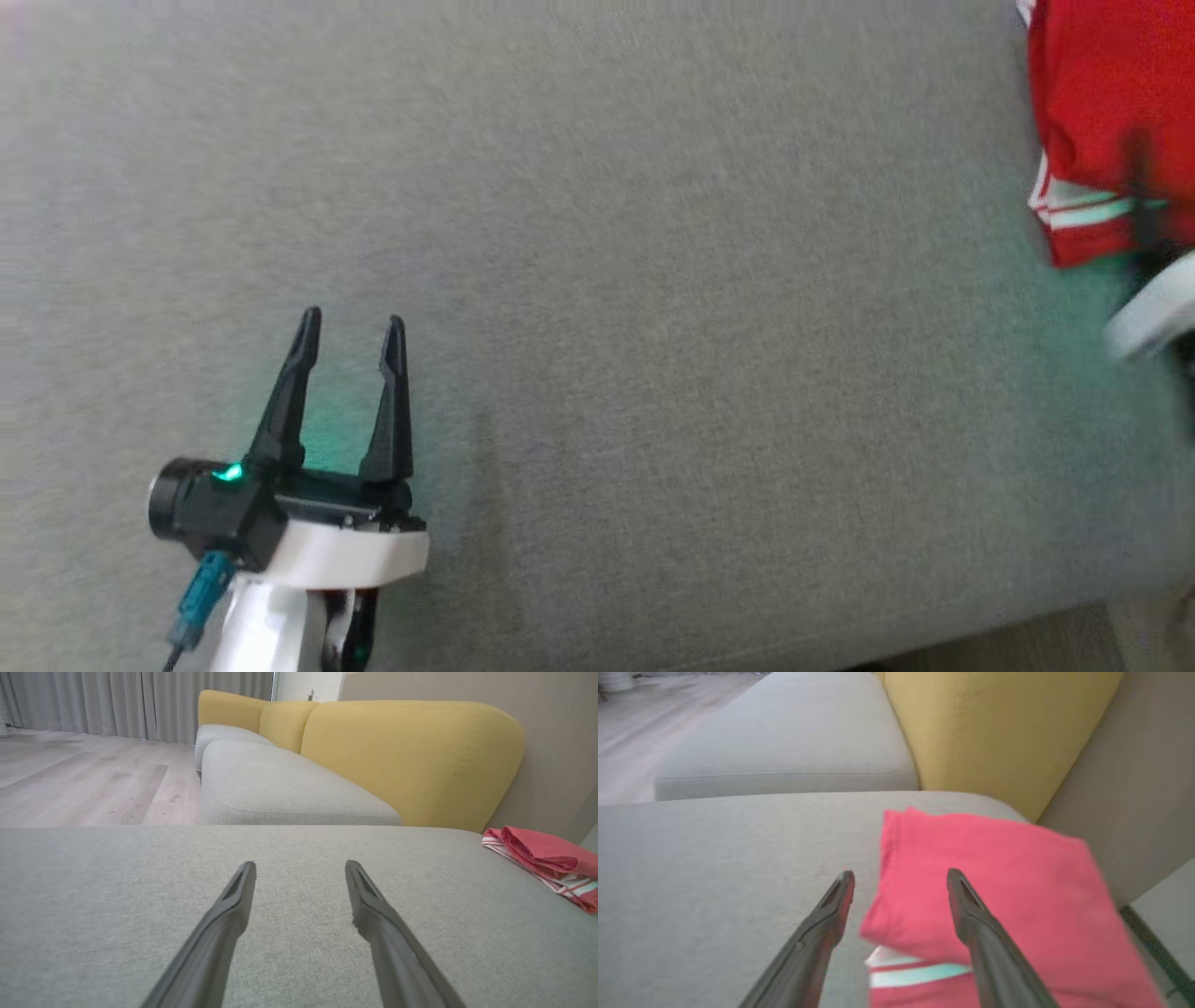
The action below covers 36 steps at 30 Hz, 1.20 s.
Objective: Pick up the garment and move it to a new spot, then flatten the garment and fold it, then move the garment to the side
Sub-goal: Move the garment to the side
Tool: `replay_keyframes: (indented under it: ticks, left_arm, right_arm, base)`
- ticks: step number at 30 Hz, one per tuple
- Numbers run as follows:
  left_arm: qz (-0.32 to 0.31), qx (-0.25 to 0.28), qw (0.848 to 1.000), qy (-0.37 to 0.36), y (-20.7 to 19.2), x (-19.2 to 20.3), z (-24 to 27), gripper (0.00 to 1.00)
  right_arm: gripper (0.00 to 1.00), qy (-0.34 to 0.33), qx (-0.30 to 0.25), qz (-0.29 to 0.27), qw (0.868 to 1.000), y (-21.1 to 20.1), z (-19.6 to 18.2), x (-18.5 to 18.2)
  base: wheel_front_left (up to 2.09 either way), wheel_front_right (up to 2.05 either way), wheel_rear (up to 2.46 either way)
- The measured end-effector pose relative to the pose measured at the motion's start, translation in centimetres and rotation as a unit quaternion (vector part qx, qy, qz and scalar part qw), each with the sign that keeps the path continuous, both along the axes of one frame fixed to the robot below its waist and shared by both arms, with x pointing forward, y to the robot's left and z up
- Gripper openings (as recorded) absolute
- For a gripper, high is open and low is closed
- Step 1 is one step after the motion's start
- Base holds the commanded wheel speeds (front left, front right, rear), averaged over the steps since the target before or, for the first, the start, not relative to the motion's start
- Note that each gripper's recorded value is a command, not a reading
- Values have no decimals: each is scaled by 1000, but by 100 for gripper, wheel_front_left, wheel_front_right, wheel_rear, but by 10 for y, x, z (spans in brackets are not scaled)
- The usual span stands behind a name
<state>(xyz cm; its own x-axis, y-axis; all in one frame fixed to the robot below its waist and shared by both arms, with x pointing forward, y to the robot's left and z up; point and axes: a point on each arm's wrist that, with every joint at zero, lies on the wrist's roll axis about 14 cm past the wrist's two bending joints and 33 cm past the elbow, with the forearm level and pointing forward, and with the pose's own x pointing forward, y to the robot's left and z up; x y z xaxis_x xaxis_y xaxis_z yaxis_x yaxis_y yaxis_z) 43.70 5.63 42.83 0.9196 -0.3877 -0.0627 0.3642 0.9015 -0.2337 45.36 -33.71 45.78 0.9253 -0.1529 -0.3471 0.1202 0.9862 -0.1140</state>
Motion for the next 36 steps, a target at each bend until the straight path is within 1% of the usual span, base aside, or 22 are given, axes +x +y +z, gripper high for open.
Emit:
replay_keyframes:
  ticks: [4,9,12,15,16,17,20,22,24,28,32,36]
  left_arm:
    - [17,2,1000,-10,13,-13,15,100]
    - [41,5,999,-2,31,-41,20,100]
    - [59,6,998,-8,42,-53,28,100]
    - [82,9,996,-13,53,-68,34,100]
    - [94,10,995,-13,58,-82,37,100]
    - [101,9,995,-13,61,-89,38,100]
    - [121,4,992,-21,69,-108,44,100]
    - [136,4,990,-28,75,-117,50,100]
    - [146,1,989,-35,80,-126,54,100]
    - [154,2,987,-40,84,-137,55,100]
    - [159,10,986,-51,88,-144,60,100]
    - [161,12,985,-59,91,-145,63,100]
  right_arm:
    - [100,13,61,50,997,66,-31,-22]
    - [100,16,135,115,984,149,-57,-52]
    - [100,-2,167,145,975,187,-59,-67]
    - [100,-32,176,164,970,207,-53,-80]
    - [100,-46,182,170,968,215,-47,-87]
    - [100,-55,182,179,965,221,-42,-91]
    - [100,-115,185,187,958,228,-6,-95]
    - [100,-147,164,193,956,225,13,-100]
    - [100,-169,144,192,956,221,24,-108]
    - [100,-175,127,187,958,218,26,-124]
    - [100,-173,129,175,961,215,22,-141]
    - [100,-177,129,171,961,215,24,-148]
  base:
    - [0,0,0]
    - [0,0,0]
    - [0,0,0]
    - [0,0,0]
    - [0,0,0]
    - [0,0,0]
    - [0,0,0]
    - [0,0,0]
    - [0,0,0]
    - [0,0,0]
    - [0,0,0]
    - [0,0,0]
